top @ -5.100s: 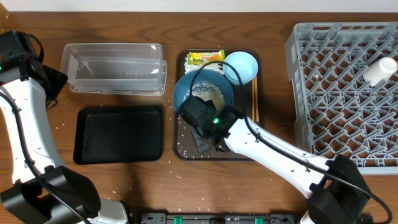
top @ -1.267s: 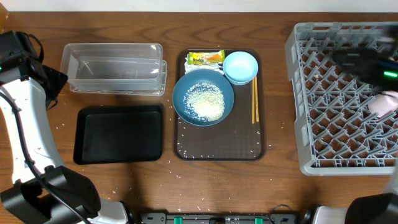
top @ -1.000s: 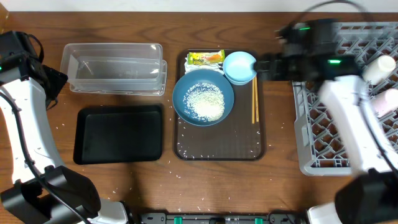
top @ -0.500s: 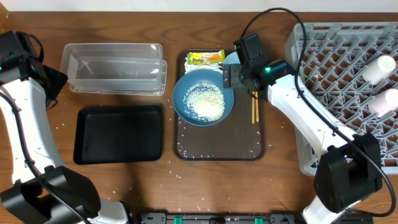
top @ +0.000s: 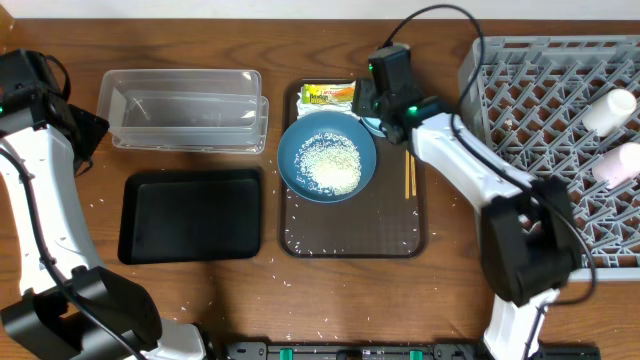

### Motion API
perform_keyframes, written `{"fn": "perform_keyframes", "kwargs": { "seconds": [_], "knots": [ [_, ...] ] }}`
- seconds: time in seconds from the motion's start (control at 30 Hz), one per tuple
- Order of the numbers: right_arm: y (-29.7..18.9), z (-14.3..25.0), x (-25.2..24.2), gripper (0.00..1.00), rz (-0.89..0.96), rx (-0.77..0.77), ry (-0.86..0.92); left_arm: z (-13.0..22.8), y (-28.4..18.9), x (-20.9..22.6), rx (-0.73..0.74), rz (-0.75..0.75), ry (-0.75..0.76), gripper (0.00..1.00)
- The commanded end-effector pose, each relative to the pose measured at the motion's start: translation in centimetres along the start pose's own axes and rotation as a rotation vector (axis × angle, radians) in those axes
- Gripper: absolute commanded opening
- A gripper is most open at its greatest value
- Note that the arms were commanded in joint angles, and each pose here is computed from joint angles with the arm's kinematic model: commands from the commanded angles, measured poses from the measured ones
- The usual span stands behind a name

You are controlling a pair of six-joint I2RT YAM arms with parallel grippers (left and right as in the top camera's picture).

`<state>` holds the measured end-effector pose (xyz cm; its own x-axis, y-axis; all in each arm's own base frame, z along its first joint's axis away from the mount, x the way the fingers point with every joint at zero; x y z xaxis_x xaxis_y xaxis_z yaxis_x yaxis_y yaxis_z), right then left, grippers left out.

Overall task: Sort waste into correct bins and load items into the dishwasher rack
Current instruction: 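Move the right gripper back over the light-blue plate on the tray, then grasp the light-blue plate's rim with the right gripper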

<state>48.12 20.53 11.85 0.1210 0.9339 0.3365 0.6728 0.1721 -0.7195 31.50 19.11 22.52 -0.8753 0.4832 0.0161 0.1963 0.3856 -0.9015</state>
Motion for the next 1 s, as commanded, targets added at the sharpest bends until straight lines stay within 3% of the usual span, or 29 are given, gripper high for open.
{"fn": "perform_keyframes", "kwargs": {
  "seconds": [0.0, 0.4, 0.8, 0.97],
  "knots": [
    [1.5, 1.3, 0.1, 0.62, 0.013, 0.014, 0.042, -0.2, 0.0, 0.1, -0.005, -0.008, -0.008, 0.93],
    [3.1, 2.6, -0.7, 0.51, 0.062, 0.024, 0.027, -0.2, 0.0, 0.1, -0.005, -0.008, -0.008, 0.93],
    [3.5, 3.1, -1.1, 0.48, 0.126, -0.010, -0.001, -0.2, 0.0, 0.1, -0.005, -0.008, -0.008, 0.93],
    [3.8, 3.6, -1.6, 0.36, 0.144, 0.005, -0.005, -0.2, 0.0, 0.1, -0.005, -0.008, -0.008, 0.93]
  ]
}}
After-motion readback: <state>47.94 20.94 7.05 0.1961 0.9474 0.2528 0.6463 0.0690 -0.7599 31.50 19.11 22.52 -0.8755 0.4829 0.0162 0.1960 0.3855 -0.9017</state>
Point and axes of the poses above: each gripper's point midway between its finger pads, its own y axis out along the fingers, its own x axis along the line the jaws close on, z = x × y, the point moved 3 cm from there along -y, back along the fingers, and after that the axes turned 7 degrees about y, right-handed, at the moved point
